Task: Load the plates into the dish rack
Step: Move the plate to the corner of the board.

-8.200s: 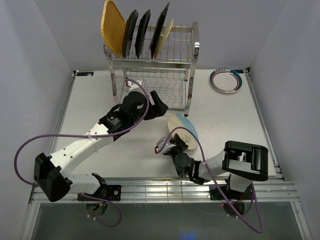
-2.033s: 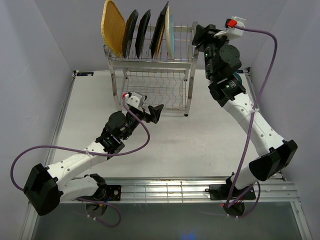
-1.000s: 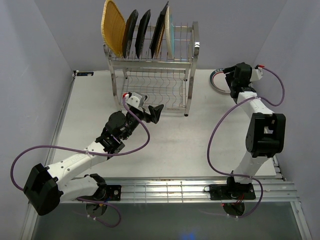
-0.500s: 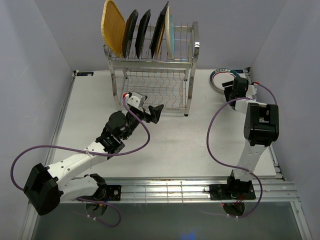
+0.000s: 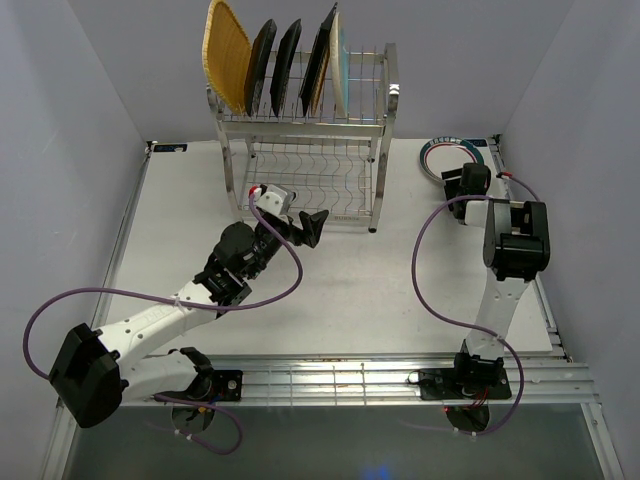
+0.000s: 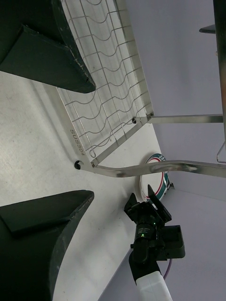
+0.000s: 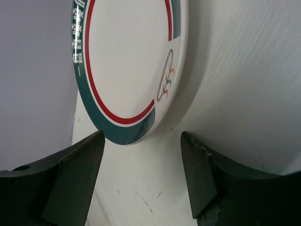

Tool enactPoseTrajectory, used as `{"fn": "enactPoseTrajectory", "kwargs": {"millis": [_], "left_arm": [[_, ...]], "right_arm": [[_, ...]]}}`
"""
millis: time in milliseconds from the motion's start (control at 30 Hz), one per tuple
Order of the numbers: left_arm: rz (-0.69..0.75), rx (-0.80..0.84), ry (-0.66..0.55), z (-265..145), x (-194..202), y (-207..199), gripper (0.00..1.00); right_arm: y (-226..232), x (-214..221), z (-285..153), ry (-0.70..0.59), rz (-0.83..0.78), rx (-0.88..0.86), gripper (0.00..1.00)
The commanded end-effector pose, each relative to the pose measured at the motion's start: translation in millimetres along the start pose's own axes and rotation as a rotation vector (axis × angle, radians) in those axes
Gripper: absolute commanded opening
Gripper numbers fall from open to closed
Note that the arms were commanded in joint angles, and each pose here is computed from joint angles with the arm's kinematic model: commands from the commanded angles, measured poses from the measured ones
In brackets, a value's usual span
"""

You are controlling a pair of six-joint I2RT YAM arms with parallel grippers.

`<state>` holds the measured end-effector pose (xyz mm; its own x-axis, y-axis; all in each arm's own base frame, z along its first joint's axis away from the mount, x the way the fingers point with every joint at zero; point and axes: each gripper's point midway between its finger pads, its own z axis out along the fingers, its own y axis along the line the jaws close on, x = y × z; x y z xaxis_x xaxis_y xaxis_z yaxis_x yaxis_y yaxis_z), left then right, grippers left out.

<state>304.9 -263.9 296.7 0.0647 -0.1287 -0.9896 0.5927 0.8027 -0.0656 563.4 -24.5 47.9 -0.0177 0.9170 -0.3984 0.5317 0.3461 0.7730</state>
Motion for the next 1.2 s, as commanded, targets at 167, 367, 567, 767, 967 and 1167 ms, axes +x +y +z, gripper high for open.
{"fn": "enactPoseTrajectory", "kwargs": {"millis": [167,367,567,767,967,1167], "left_arm": [[0.007,0.02,-0.006,0.9,-1.4,-3.9,0.94],[0.004,0.027,-0.013,-0.6,-4.3,-5.3,0.94],[0.003,0.026,-0.02,-1.7,-6.6,-4.6,0.94],[0.003,0.027,-0.021,-2.0,-7.2,-5.2,0.94],[0.003,0.026,-0.024,-2.0,-8.6,-4.7,0.94],[0.002,0.031,-0.027,-2.6,-9.4,-5.8,0.94]], "right_arm": [[3.7,-11.7,23.2,-0.078,0.133,-0.064,0.67],[1.8,-9.2,27.8,-0.079,0.177,-0.083,0.41],[-1.8,-5.5,8.1,-0.068,0.217,-0.111,0.08],[-8.8,16.4,-22.2,-0.011,0.229,-0.134,0.08],[-0.6,36.5,-49.7,0.059,0.248,-0.219,0.1],[3.2,47.6,-72.5,0.101,0.253,-0.272,0.28]]}}
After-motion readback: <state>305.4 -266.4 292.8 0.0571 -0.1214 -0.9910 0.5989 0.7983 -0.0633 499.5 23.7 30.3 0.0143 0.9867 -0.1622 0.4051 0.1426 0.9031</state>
